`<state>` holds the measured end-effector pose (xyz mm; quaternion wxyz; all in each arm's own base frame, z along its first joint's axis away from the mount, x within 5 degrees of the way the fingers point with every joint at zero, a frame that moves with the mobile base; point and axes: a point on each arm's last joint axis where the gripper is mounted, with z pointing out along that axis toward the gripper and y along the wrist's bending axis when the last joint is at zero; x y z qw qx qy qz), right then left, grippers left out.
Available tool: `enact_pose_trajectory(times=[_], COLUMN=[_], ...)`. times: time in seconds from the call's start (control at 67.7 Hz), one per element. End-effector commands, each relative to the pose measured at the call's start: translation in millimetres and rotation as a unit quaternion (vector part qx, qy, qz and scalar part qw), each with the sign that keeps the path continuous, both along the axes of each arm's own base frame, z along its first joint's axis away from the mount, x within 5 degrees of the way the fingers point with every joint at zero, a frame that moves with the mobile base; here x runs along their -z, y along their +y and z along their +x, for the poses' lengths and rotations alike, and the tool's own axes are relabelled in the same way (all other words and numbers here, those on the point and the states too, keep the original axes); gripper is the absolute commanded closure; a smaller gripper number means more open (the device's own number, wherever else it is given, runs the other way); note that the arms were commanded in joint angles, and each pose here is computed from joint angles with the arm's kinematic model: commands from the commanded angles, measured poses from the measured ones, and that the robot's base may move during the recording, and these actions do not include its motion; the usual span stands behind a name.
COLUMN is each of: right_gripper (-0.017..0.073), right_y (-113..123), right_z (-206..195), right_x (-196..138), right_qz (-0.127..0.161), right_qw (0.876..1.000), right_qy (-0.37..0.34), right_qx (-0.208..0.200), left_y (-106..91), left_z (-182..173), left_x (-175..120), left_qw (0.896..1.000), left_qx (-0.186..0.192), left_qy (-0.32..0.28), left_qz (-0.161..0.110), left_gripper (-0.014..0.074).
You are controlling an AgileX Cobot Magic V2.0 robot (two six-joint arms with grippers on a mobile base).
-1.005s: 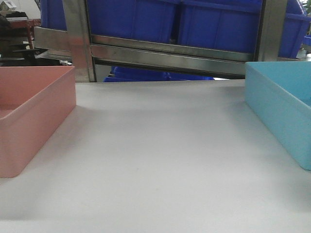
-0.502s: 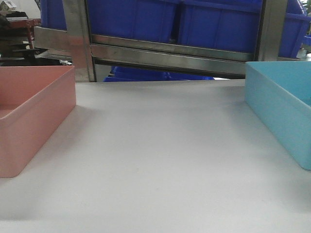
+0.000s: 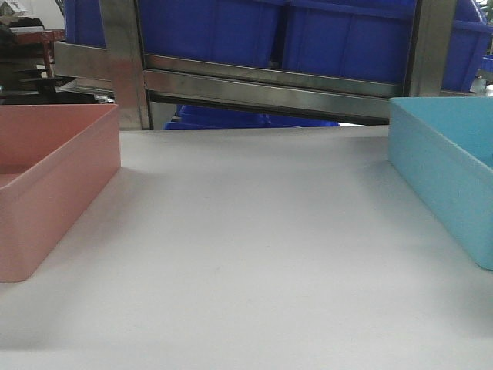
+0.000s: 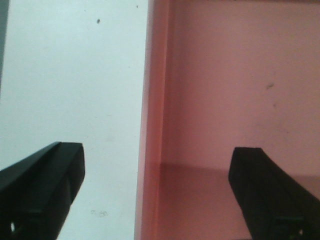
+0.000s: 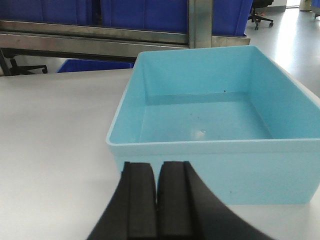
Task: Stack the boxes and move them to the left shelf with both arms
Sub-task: 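Grip the pink tub wall with the left gripper and lift it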
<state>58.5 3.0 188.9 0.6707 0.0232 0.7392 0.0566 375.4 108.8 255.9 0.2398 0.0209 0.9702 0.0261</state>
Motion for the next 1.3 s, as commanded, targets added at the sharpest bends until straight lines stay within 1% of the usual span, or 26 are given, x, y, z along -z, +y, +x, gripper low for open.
enact_pose_trajectory(times=[0.0, 0.103, 0.192, 0.296, 0.429, 0.458, 0.517, 0.665, 0.768, 0.842, 0.887, 1.005, 1.049, 1.094, 1.123, 1.182, 1.197, 1.241, 1.286], right_gripper=[0.0524, 0.0524, 0.0524, 0.0524, 0.0524, 0.0524, 0.0524, 0.0524, 0.0524, 0.0524, 0.0524, 0.0524, 0.0524, 0.0524, 0.0524, 0.0524, 0.0524, 0.0524, 0.0524], right_y=[0, 0, 0, 0, 0, 0, 0, 0, 0, 0, 0, 0, 0, 0, 0, 0, 0, 0, 0], right_z=[1, 1, 1, 1, 1, 1, 1, 1, 1, 1, 1, 1, 1, 1, 1, 1, 1, 1, 1], right_x=[-14, -14, -14, -14, -14, -14, -14, -14, -14, -14, -14, -14, -14, -14, -14, -14, -14, -14, -14], right_qz=[-0.008, -0.008, -0.008, -0.008, -0.008, -0.008, -0.008, -0.008, -0.008, -0.008, -0.008, -0.008, -0.008, -0.008, -0.008, -0.008, -0.008, -0.008, -0.008], right_qw=[0.999, 0.999, 0.999, 0.999, 0.999, 0.999, 0.999, 0.999, 0.999, 0.999, 0.999, 0.999, 0.999, 0.999, 0.999, 0.999, 0.999, 0.999, 0.999], right_qy=[-0.044, -0.044, -0.044, -0.044, -0.044, -0.044, -0.044, -0.044, -0.044, -0.044, -0.044, -0.044, -0.044, -0.044, -0.044, -0.044, -0.044, -0.044, -0.044], right_qx=[0.001, 0.001, 0.001, 0.001, 0.001, 0.001, 0.001, 0.001, 0.001, 0.001, 0.001, 0.001, 0.001, 0.001, 0.001, 0.001, 0.001, 0.001, 0.001], left_y=[3.0, 5.1, 6.0, 6.0, 5.7, 5.6, 5.5, 4.9, 3.6, 0.7, -2.1, -7.2, -10.3, -14.9, -17.4, -26.7, -27.6, -34.5, -42.0], left_z=[8, 15, 17, 17, 17, 17, 16, 15, 15, 17, 17, 15, 13, 9, 6, 1, -1, -4, -7], left_x=[-13, 7, 15, 15, 15, 15, 16, 15, 10, 2, -4, -26, -36, -43, -48, -58, -60, -67, -74], left_qw=[0.999, 1.000, 1.000, 1.000, 1.000, 1.000, 1.000, 1.000, 1.000, 0.999, 0.999, 0.994, 0.992, 0.990, 0.988, 0.983, 0.983, 0.978, 0.975], left_qx=[-0.004, -0.004, -0.004, -0.004, -0.004, -0.004, -0.003, -0.003, -0.001, 0.000, -0.005, -0.047, -0.055, -0.061, -0.060, -0.055, -0.056, -0.060, -0.061], left_qy=[-0.044, -0.022, -0.014, -0.014, -0.009, -0.008, -0.006, -0.002, 0.005, 0.010, 0.008, -0.006, -0.009, -0.008, -0.010, -0.011, -0.011, -0.012, -0.017], left_qz=[0.010, 0.004, 0.001, 0.001, 0.000, -0.001, -0.002, -0.004, -0.014, -0.031, -0.050, -0.097, -0.110, -0.130, -0.140, -0.172, -0.176, -0.200, -0.212], left_gripper=[0.0100, 0.0115, 0.0188, 0.0324, 0.0579, 0.0615, 0.0593, 0.0596, 0.0596, 0.0596, 0.0596, 0.0596, 0.0596, 0.0596, 0.0596, 0.0596, 0.0596, 0.0596, 0.0596])
